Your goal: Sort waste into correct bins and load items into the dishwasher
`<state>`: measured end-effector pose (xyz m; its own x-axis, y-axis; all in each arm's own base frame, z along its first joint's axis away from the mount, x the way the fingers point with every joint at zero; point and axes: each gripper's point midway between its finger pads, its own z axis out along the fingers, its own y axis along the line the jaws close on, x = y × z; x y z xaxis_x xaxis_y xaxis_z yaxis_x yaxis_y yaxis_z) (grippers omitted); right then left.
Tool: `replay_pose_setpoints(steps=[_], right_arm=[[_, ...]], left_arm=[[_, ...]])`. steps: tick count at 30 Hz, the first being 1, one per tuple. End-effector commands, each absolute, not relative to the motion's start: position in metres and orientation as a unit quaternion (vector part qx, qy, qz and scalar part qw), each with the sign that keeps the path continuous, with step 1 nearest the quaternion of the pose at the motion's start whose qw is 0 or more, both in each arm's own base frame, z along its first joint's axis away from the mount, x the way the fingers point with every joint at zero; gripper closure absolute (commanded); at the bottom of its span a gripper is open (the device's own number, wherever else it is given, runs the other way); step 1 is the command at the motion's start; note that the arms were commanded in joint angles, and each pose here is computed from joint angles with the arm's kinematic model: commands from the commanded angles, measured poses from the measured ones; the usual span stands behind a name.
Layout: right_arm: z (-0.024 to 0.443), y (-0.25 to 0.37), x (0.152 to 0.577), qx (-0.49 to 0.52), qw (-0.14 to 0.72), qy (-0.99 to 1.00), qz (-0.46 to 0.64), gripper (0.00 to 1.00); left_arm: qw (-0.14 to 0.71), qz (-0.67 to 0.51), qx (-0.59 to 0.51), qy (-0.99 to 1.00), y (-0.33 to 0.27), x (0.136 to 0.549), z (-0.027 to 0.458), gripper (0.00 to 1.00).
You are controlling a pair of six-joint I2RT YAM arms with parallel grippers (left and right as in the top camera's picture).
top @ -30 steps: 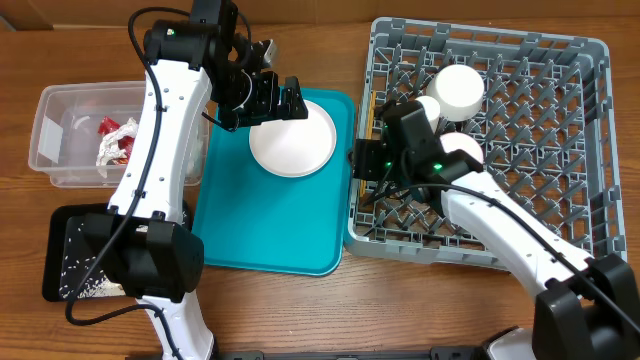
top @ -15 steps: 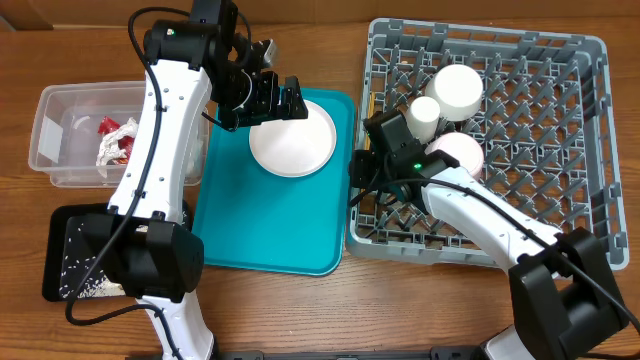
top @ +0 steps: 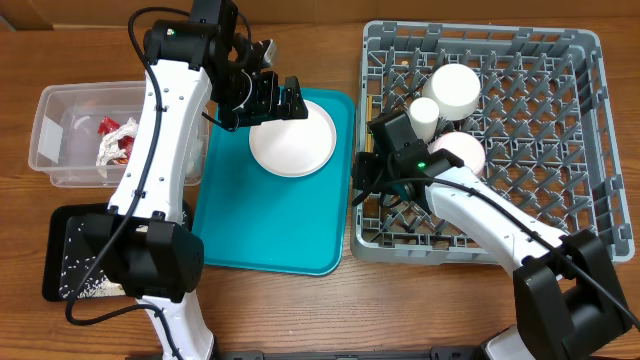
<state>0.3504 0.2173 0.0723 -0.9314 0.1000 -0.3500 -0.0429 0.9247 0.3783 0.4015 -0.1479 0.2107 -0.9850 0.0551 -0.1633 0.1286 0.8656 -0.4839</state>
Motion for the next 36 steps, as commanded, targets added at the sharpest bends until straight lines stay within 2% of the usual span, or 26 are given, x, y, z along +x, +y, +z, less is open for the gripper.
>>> replay_pose_setpoints(steps=[1, 13, 18, 21, 28, 32, 36], right_arm=[[0.068, 0.201, 0.358, 0.008, 0.192, 0.966, 0.175, 0.78], [0.066, 0.199, 0.352, -0.027, 0.184, 0.969, 0.161, 0.77], [0.069, 0.199, 0.353, -0.028, 0.189, 0.968, 0.164, 0.72], [0.074, 0.201, 0.358, -0.028, 0.199, 0.965, 0.168, 0.63], [0.129, 0.213, 0.383, -0.044, 0.26, 0.946, 0.19, 0.42], [0.173, 0.216, 0.388, -0.048, 0.29, 0.934, 0.204, 0.41], [0.199, 0.232, 0.369, -0.072, 0.271, 0.923, 0.264, 0.41]], left_arm=[[0.101, -0.254, 0.067, 0.96, -0.149, 0.401, 0.23, 0.0], [0.101, -0.254, 0.067, 0.96, -0.149, 0.401, 0.23, 0.0], [0.101, -0.254, 0.067, 0.96, -0.149, 0.401, 0.23, 0.0], [0.101, -0.254, 0.067, 0.96, -0.149, 0.401, 0.23, 0.0], [0.101, -0.254, 0.067, 0.96, -0.149, 0.401, 0.23, 0.0], [0.101, -0.254, 0.067, 0.96, -0.149, 0.401, 0.23, 0.0], [0.101, -0.254, 0.067, 0.96, -0.149, 0.401, 0.23, 0.0]])
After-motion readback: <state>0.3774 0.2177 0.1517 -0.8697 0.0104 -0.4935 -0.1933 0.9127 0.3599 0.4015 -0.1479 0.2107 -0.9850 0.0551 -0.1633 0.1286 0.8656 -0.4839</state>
